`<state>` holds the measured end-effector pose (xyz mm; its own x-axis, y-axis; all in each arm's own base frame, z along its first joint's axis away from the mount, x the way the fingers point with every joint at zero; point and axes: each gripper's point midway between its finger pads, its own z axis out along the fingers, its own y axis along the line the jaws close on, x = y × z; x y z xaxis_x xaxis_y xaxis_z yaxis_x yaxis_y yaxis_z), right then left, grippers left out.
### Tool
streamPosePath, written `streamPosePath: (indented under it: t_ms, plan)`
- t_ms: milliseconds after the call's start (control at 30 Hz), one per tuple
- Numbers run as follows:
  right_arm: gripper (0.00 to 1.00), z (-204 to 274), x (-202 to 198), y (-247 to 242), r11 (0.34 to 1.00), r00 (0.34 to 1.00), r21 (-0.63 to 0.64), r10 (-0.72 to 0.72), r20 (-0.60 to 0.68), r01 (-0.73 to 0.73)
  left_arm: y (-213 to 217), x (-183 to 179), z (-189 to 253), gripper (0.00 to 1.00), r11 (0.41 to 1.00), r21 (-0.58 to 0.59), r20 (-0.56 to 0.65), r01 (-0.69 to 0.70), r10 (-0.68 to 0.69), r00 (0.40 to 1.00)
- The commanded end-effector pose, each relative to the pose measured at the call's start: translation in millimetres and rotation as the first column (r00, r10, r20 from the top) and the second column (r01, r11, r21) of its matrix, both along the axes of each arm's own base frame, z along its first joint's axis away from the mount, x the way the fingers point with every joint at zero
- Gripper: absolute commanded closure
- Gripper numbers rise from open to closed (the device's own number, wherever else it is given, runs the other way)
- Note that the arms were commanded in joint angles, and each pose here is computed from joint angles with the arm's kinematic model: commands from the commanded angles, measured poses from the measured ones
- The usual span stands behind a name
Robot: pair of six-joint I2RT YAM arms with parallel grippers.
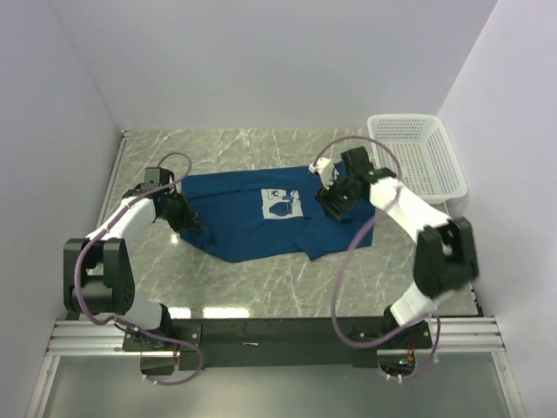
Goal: Fold and stack the t-shirts
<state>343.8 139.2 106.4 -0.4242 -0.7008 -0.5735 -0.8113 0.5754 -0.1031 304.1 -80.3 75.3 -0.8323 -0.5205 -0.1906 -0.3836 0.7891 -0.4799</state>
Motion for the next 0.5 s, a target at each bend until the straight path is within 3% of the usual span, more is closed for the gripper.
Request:
streamPosePath:
  t_ms: [0,167,467]
  plan:
    - [0.34,-10,16,11,0.991,0.982,0.072,-0.104,-0.155,0.116,-3,3,7,0.99,0.999,-0.017,0.054,0.027,-0.026,0.998]
    - [0.36,-35,43,14,0.984,0.964,0.047,-0.157,-0.216,0.171,-4,2,3,0.99,0.999,-0.022,0.047,0.031,-0.03,0.998]
    - [0.4,-67,44,16,0.989,0.943,0.019,-0.137,-0.304,0.149,4,2,4,0.99,0.999,-0.032,0.048,0.008,-0.007,0.999]
